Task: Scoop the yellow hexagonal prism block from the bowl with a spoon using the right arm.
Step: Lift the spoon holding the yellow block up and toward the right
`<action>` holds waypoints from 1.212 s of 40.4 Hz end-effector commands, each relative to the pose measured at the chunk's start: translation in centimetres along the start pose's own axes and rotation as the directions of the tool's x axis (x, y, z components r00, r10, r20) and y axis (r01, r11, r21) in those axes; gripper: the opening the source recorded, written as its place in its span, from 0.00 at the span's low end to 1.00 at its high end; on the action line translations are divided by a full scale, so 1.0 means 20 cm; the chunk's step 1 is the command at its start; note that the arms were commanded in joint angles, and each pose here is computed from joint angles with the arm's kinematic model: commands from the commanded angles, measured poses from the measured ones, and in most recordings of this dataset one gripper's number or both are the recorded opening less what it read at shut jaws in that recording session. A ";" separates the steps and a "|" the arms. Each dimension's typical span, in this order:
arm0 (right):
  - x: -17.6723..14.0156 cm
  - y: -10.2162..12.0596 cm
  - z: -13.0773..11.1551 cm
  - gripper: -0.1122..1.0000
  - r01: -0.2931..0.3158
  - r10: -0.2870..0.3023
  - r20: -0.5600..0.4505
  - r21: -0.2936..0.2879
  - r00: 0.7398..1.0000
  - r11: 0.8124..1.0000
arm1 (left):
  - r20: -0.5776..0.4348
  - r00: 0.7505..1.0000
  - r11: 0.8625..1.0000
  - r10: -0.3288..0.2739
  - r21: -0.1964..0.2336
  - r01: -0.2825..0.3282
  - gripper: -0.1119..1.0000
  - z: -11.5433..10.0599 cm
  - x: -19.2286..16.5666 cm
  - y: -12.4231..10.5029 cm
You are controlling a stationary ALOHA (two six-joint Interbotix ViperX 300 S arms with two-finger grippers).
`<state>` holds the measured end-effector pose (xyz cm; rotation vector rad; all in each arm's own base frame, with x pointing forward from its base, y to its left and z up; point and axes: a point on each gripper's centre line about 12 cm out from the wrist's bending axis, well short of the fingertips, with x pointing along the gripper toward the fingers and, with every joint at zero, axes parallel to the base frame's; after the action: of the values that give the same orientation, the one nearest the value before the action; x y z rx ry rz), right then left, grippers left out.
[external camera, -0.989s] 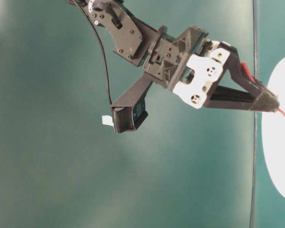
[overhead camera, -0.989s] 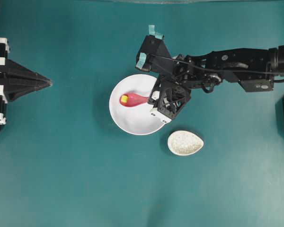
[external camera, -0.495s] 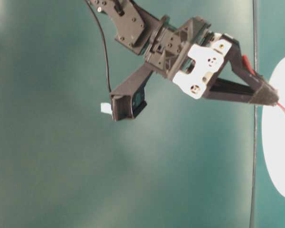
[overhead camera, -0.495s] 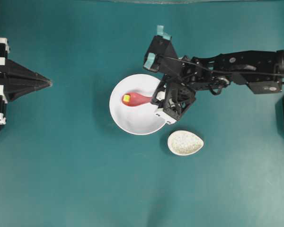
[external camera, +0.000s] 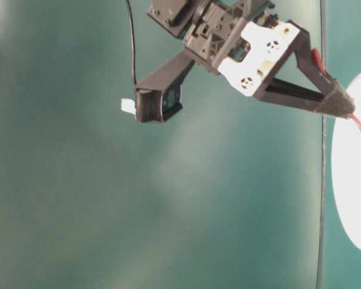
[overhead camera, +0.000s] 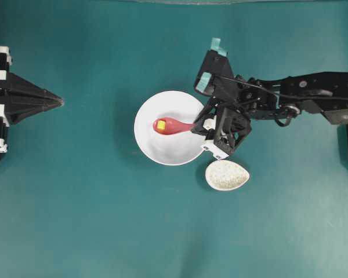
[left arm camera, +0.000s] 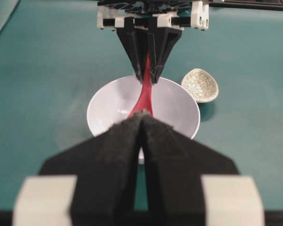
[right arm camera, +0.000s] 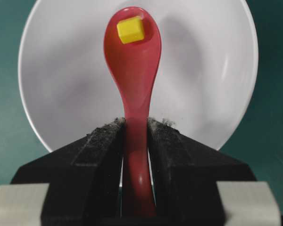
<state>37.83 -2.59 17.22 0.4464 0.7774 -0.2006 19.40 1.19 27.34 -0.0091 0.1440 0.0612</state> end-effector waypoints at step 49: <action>-0.43 0.11 0.17 0.31 -0.090 0.099 0.210 -0.051 0.973 0.995 | 0.029 1.000 1.000 0.003 0.000 -0.003 0.09 0.06 0.00 0.00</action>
<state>34.68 -2.27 25.04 0.4190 0.5828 -0.1498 19.31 1.18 27.32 -0.0092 0.1486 0.0613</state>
